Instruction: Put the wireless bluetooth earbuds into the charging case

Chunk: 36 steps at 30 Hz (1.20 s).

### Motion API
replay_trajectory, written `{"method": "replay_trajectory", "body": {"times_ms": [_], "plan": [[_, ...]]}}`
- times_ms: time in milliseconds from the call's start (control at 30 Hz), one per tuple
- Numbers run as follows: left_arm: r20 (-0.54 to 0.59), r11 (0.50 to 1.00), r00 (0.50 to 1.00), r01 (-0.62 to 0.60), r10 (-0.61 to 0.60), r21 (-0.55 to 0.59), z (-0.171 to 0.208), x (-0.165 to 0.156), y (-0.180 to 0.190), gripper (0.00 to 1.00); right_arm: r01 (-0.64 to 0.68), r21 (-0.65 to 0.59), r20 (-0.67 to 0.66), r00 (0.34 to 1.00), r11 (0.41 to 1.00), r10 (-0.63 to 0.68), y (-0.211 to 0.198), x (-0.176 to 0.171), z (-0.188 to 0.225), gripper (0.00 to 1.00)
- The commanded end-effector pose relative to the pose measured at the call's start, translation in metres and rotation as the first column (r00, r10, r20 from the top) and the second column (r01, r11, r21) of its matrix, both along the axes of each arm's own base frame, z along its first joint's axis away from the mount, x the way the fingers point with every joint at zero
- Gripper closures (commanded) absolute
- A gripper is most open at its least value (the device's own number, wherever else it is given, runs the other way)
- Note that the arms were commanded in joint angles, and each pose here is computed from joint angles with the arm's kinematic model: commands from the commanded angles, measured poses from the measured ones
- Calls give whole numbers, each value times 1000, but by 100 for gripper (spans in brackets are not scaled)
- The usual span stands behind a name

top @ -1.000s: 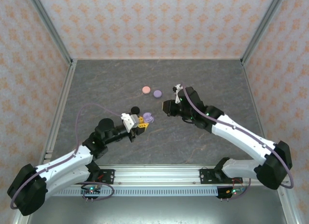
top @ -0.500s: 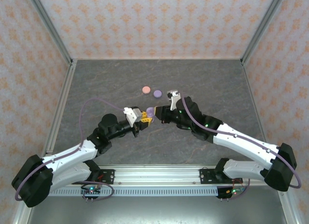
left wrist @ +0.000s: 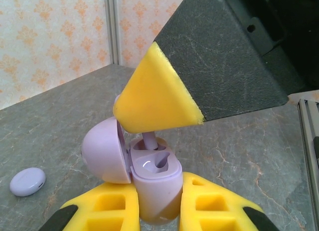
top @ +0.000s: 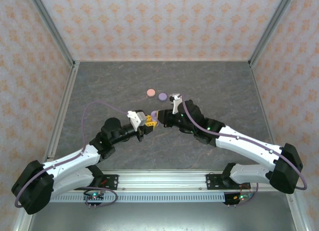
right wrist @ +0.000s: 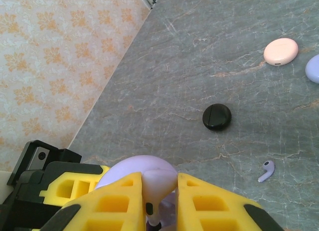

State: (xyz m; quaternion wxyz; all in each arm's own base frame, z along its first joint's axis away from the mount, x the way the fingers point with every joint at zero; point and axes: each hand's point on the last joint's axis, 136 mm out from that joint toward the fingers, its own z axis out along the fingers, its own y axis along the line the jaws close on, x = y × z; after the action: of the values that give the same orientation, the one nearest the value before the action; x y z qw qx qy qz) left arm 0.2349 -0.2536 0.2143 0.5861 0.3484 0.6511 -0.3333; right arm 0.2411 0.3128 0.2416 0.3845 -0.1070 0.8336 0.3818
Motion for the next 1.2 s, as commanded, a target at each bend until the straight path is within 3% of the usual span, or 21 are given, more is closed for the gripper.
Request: {"method": "replay_trajectory", "body": {"times_ms": [0, 600, 867, 1067, 1167], "plan": [[64, 999, 998, 1, 2, -48, 25, -1, -1, 100, -5, 15, 22, 1000, 1000, 4, 3, 0, 4, 82], [62, 999, 998, 5, -2, -48, 24, -1, -2, 100, -52, -9, -37, 998, 999, 52, 9, -9, -16, 79], [68, 999, 998, 17, -13, -47, 24, -4, -2, 100, -48, -21, -14, 999, 999, 48, 6, -9, 1, 66], [75, 999, 997, 15, -12, -46, 25, -5, -1, 100, 11, -51, 74, 997, 999, -7, -16, -6, 34, 43], [83, 999, 997, 13, -8, -52, 26, -6, 0, 100, 29, -79, 89, 996, 996, -22, -25, -5, 43, 36]]}}
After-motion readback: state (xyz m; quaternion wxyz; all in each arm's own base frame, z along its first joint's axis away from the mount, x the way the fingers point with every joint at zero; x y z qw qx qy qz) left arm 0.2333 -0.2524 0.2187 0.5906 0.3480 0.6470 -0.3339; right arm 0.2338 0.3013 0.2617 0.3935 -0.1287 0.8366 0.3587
